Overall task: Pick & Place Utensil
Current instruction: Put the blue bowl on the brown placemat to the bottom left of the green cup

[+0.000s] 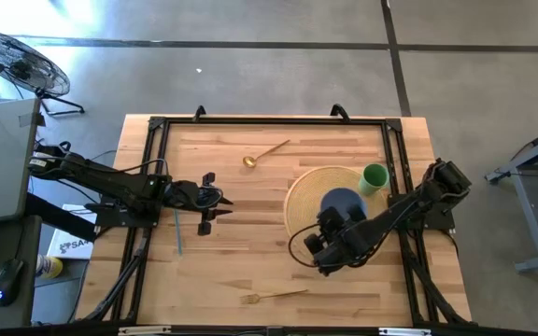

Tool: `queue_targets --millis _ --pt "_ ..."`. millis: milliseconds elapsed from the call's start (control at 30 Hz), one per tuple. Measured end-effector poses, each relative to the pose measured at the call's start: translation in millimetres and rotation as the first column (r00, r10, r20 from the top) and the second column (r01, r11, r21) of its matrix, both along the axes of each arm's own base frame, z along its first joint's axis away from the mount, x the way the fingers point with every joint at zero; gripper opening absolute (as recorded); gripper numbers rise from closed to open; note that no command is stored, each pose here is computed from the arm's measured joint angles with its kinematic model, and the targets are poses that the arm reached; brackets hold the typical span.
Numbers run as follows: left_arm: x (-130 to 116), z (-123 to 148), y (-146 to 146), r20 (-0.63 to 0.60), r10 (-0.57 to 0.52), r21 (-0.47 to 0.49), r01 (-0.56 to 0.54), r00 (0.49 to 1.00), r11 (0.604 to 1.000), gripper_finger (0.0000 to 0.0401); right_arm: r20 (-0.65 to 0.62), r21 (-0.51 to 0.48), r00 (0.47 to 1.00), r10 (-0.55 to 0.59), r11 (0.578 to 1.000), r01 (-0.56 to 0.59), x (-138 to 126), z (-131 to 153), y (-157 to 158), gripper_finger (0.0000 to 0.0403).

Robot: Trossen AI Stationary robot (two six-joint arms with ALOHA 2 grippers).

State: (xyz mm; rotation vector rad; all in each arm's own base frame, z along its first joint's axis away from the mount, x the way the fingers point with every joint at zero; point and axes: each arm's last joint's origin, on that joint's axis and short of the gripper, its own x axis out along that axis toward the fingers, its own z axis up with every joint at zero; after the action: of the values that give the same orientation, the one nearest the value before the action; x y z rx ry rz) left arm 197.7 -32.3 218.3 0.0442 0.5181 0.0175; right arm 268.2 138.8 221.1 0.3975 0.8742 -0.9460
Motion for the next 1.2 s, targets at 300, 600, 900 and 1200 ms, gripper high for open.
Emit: queue_targets --millis 300,600,900,1200 --pt "0 0 0 0.000 0.000 0.000 0.000 1.000 1.000 0.0108 -0.061 -0.024 0.997 -0.048 0.999 0.047 6 -6 -16 0.0006" --pt "0 0 0 -0.006 0.000 0.000 0.000 1.000 1.000 0.0108 -0.152 0.015 0.985 -0.078 0.997 0.081 17 -22 -27 0.0011" --pt "0 0 0 -0.006 0.000 0.000 0.000 1.000 1.000 0.0108 -0.130 0.028 0.986 -0.109 0.993 0.113 21 -24 -31 0.0004" --pt "0 0 0 -0.006 0.000 0.000 0.000 1.000 1.000 0.0108 -0.132 0.033 0.977 -0.168 0.984 0.173 11 -48 -38 0.0013"
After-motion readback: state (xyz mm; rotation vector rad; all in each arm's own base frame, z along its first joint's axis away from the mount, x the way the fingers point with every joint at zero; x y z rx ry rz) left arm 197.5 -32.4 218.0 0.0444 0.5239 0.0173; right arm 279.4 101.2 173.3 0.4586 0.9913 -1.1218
